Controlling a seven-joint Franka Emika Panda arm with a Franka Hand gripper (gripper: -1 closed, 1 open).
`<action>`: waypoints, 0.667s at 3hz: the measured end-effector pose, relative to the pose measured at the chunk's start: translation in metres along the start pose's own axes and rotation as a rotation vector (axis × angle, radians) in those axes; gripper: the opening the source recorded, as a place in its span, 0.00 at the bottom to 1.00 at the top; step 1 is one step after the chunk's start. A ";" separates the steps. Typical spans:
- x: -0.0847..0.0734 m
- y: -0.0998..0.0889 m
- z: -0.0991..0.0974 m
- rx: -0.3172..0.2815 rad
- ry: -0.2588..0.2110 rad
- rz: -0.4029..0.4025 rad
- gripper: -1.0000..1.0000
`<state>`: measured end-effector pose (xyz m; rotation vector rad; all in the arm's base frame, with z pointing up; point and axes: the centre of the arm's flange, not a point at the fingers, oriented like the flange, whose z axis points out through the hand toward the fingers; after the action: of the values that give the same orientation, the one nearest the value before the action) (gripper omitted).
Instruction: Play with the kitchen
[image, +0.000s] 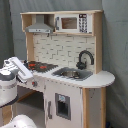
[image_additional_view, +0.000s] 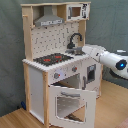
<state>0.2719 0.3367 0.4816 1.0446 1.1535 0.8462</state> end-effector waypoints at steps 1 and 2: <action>-0.017 0.028 0.007 0.012 -0.073 0.105 1.00; -0.029 0.049 0.020 0.046 -0.130 0.196 1.00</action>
<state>0.2846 0.3212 0.5380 1.2468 0.9759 0.8940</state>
